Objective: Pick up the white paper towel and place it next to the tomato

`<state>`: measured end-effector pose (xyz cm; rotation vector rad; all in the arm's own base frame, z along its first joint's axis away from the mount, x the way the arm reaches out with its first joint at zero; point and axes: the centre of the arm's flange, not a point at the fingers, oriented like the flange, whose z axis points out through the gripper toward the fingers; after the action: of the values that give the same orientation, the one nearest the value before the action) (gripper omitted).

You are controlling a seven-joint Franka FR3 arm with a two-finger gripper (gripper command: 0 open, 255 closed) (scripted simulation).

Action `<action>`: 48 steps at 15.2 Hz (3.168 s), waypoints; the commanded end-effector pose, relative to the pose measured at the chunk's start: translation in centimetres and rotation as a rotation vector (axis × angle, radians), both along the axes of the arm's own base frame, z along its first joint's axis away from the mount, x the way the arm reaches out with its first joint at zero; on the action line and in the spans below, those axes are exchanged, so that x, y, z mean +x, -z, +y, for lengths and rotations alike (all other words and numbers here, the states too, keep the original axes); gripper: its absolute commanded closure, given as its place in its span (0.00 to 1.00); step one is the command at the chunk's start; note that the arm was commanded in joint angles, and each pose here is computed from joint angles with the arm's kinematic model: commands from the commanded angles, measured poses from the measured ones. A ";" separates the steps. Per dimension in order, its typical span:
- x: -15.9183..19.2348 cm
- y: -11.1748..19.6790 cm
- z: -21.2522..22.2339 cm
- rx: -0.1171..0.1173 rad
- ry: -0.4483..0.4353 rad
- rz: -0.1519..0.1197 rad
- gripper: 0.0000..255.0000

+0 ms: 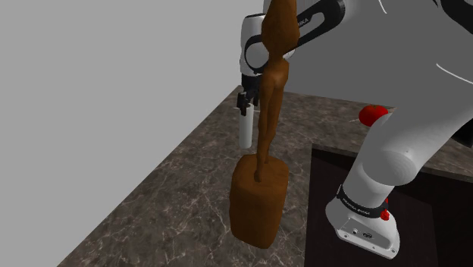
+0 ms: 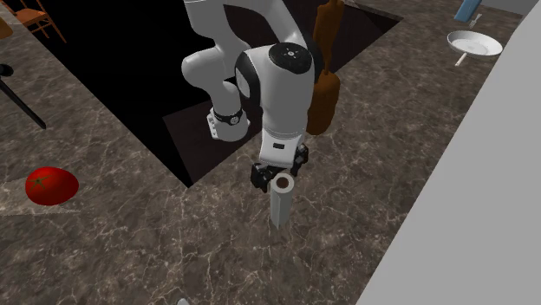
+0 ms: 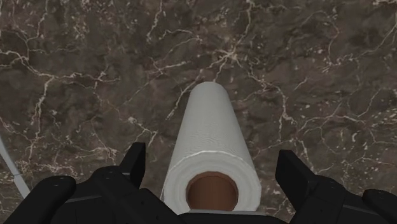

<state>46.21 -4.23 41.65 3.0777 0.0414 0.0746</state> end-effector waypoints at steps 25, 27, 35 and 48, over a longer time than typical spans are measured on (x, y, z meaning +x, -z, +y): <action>0.0 -6.3 0.0 0.000 0.000 0.000 1.00; 0.0 -7.4 0.0 0.000 0.000 0.000 1.00; 0.0 -11.6 0.0 0.000 0.000 0.000 1.00; 0.0 -18.5 0.0 0.000 0.000 0.000 1.00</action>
<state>46.21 -4.29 59.58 3.0776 0.0412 0.0752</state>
